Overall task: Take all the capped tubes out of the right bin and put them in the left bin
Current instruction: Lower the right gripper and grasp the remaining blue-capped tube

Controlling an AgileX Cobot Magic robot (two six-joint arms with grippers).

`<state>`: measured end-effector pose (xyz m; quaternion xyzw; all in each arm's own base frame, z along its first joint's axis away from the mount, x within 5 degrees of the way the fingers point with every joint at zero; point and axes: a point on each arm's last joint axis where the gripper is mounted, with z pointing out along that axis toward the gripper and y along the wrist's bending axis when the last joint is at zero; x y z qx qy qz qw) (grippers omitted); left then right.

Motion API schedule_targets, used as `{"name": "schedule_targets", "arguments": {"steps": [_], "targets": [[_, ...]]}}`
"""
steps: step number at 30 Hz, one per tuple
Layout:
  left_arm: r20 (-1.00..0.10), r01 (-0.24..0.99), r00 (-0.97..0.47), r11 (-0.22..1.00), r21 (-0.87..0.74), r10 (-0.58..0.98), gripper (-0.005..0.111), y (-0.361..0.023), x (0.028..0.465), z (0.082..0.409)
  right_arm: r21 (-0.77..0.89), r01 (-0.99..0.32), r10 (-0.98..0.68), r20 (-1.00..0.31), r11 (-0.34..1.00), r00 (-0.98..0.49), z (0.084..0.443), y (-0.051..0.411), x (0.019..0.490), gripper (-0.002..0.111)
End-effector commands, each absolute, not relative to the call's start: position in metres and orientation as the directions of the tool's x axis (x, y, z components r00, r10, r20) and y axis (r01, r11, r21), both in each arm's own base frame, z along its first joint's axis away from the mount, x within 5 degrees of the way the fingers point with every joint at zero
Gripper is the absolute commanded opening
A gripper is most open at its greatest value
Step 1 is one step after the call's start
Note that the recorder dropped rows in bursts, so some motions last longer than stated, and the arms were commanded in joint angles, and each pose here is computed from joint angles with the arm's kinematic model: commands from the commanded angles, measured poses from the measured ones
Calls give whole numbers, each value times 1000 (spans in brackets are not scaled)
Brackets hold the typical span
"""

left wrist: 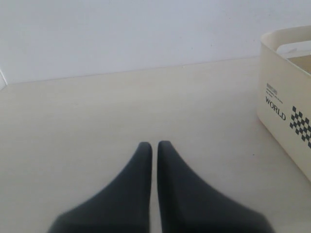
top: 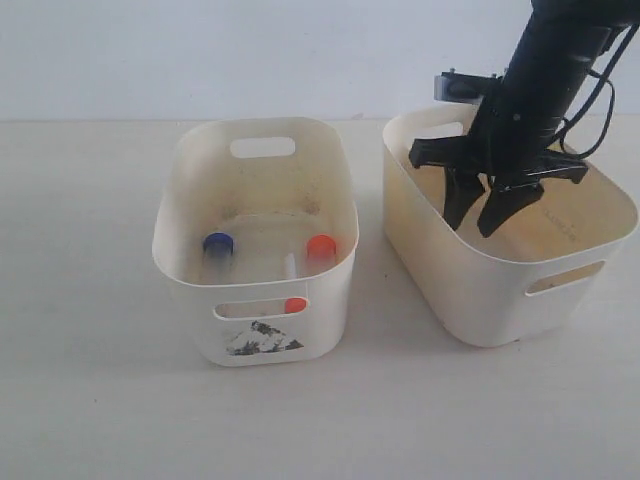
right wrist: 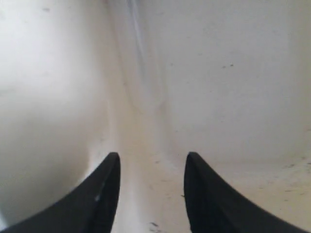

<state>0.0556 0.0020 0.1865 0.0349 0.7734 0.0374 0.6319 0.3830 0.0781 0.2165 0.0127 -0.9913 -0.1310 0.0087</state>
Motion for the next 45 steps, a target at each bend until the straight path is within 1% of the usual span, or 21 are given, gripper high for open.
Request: {"name": "schedule_targets", "arguments": {"steps": [1,7,10,13,15,18,25,27,29,31,33,37,39,41,42,45], "targets": [[-980,4,-179,996,84,83,4,2,56,189,362,72,59,46,929,-997,221,91,381,40],[-980,4,-179,996,84,83,4,2,56,189,369,167,142,95,914,-985,222,105,378,40],[-980,4,-179,996,84,83,4,2,56,189,379,205,193,70,902,-979,222,109,381,40],[-980,4,-179,996,84,83,4,2,56,189,398,259,248,79,880,-965,222,111,383,40],[-980,4,-179,996,84,83,4,2,56,189,410,261,255,70,874,-965,223,112,384,40],[-980,4,-179,996,84,83,4,2,56,189,405,226,239,19,886,-971,222,110,388,40],[-980,4,-179,996,84,83,4,2,56,189,341,78,147,-180,937,-973,222,103,400,41],[-980,4,-179,996,84,83,4,2,56,189,338,70,148,-210,938,-966,222,102,403,47],[-980,4,-179,996,84,83,4,2,56,189,342,69,157,-236,937,-959,223,102,405,58],[-980,4,-179,996,84,83,4,2,56,189,344,69,162,-249,936,-955,222,102,407,61],[-980,4,-179,996,84,83,4,2,56,189,342,72,162,-243,937,-956,218,103,408,58],[-980,4,-179,996,84,83,4,2,56,189,330,61,135,-206,942,-969,201,103,411,47],[-980,4,-179,996,84,83,4,2,56,189,338,47,111,-171,940,-979,188,102,413,49],[-980,4,-179,996,84,83,4,2,56,189,419,45,115,-143,907,-983,180,102,416,57],[-980,4,-179,996,84,83,4,2,56,189,437,43,116,-142,898,-983,177,103,418,58],[-980,4,-179,996,84,83,4,2,56,189,425,19,106,-182,905,-978,172,102,422,58]]}}
